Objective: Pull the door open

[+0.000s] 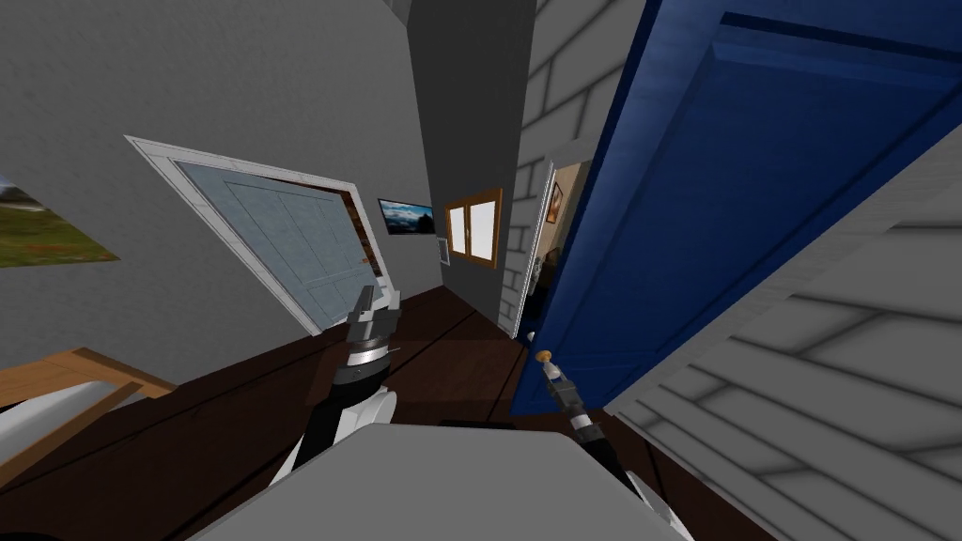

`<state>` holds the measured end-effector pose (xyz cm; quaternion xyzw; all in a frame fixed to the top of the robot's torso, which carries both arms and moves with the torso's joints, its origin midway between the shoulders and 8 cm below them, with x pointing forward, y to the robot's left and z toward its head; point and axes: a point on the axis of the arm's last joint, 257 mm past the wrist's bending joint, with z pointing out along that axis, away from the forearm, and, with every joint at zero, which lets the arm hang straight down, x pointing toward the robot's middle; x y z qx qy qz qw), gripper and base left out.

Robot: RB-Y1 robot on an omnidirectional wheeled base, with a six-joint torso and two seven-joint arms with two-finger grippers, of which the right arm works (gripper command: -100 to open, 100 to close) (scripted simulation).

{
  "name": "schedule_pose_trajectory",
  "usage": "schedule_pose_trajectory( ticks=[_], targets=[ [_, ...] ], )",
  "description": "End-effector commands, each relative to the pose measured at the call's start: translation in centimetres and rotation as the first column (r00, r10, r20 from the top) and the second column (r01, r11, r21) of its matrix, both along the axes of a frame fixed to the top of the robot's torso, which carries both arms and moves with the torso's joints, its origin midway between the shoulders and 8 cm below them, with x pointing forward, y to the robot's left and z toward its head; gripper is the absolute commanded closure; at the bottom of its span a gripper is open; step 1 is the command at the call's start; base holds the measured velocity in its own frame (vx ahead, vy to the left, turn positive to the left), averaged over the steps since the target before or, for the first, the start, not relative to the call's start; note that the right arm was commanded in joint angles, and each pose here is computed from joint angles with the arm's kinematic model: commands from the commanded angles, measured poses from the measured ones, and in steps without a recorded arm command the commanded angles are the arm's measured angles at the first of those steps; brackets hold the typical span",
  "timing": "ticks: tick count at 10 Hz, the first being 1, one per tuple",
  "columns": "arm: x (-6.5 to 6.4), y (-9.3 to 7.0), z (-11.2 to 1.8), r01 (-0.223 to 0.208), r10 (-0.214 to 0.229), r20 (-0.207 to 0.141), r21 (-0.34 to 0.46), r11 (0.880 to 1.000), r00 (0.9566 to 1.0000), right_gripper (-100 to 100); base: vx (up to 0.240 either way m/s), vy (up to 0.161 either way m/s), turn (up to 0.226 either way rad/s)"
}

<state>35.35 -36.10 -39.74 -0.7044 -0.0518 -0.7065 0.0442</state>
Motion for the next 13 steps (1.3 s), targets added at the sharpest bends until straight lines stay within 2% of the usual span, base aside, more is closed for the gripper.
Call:
schedule_pose_trajectory(
  ticks=[1,3,4,7,10,11,13],
  targets=[
    [-1.0,-0.2,0.1,-0.008,0.008,-0.003,-0.003,1.000,1.0000,100,-0.023,-0.019,0.003],
    [-3.2,-0.1,0.2,-0.043,0.043,-0.002,-0.003,0.999,0.9991,100,-0.035,-0.031,0.025],
    [-3.2,-0.1,0.2,-0.043,0.043,-0.002,-0.003,0.999,0.9991,100,-0.036,-0.024,0.011],
    [-6.3,0.1,0.4,-0.092,0.092,-0.002,0.003,0.996,0.9957,100,-0.057,-0.038,0.015],
    [-8.5,0.3,0.6,-0.127,0.127,-0.004,0.011,0.992,0.9919,100,-0.038,-0.018,0.007],
    [-7.3,0.3,0.8,-0.120,0.120,0.006,0.008,0.993,0.9927,100,0.000,0.000,0.000],
    [-7.7,-0.1,1.1,-0.121,0.121,0.012,0.016,0.993,0.9926,100,-0.019,-0.059,0.228]
  ],
)
